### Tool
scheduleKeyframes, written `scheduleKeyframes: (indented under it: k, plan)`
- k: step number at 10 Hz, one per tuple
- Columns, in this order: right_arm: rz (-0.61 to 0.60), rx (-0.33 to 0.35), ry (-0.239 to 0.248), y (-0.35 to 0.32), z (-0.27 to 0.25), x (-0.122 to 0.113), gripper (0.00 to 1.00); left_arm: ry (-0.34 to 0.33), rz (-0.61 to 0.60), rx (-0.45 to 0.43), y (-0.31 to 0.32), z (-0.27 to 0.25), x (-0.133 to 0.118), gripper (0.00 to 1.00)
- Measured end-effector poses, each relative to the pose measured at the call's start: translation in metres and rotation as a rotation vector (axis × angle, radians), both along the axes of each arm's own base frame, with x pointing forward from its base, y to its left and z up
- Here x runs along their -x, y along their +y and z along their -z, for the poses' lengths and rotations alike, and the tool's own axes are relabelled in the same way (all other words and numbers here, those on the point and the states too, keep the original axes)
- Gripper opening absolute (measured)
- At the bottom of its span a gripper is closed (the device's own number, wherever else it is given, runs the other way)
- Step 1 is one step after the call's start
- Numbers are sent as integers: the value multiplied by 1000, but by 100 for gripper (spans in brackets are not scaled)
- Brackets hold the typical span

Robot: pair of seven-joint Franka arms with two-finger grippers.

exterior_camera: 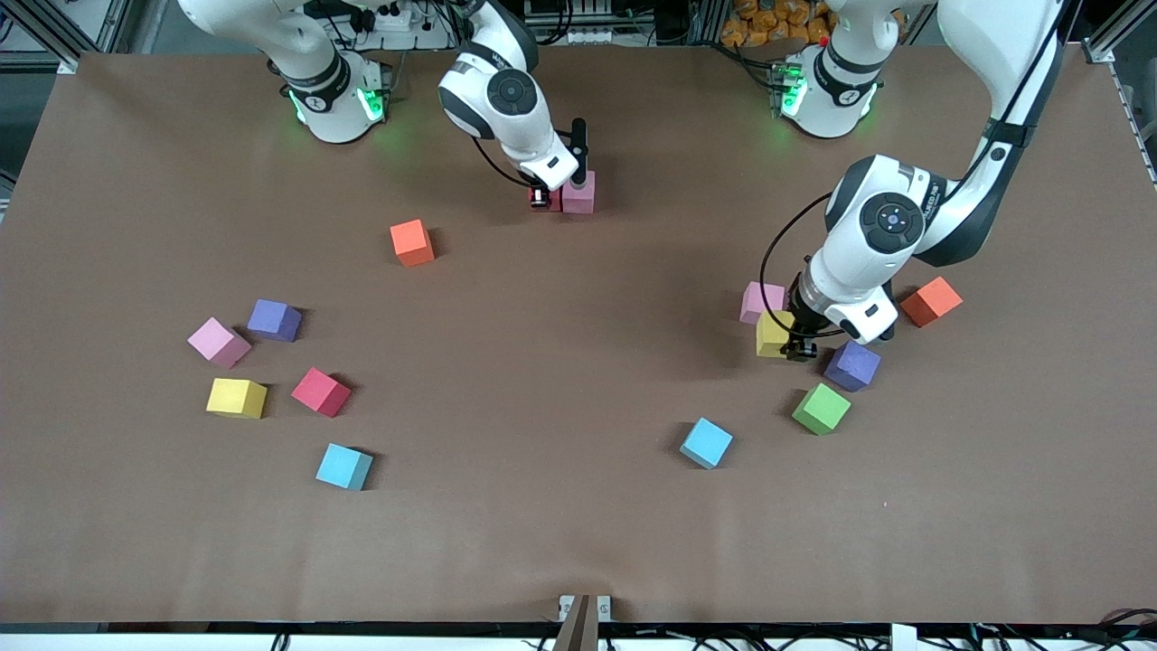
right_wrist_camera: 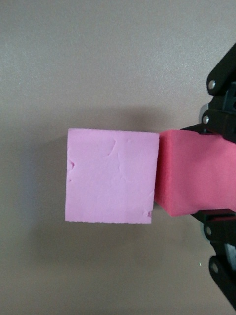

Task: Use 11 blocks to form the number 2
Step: 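Release the red cube beside the pink cube with the right gripper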

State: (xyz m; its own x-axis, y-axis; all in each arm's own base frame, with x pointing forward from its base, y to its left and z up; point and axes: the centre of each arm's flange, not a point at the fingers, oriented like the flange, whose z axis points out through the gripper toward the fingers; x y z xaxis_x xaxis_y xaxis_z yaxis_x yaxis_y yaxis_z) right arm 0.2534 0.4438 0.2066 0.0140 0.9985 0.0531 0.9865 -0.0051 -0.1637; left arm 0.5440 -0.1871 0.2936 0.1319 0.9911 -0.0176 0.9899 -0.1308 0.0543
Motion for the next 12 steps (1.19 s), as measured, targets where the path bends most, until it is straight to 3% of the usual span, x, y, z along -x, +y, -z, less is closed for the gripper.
scheduleKeyframes:
  k: [12]
  plan:
    - [5, -8, -4, 1, 1, -1, 65, 1, 1, 0, -1, 0, 0, 58]
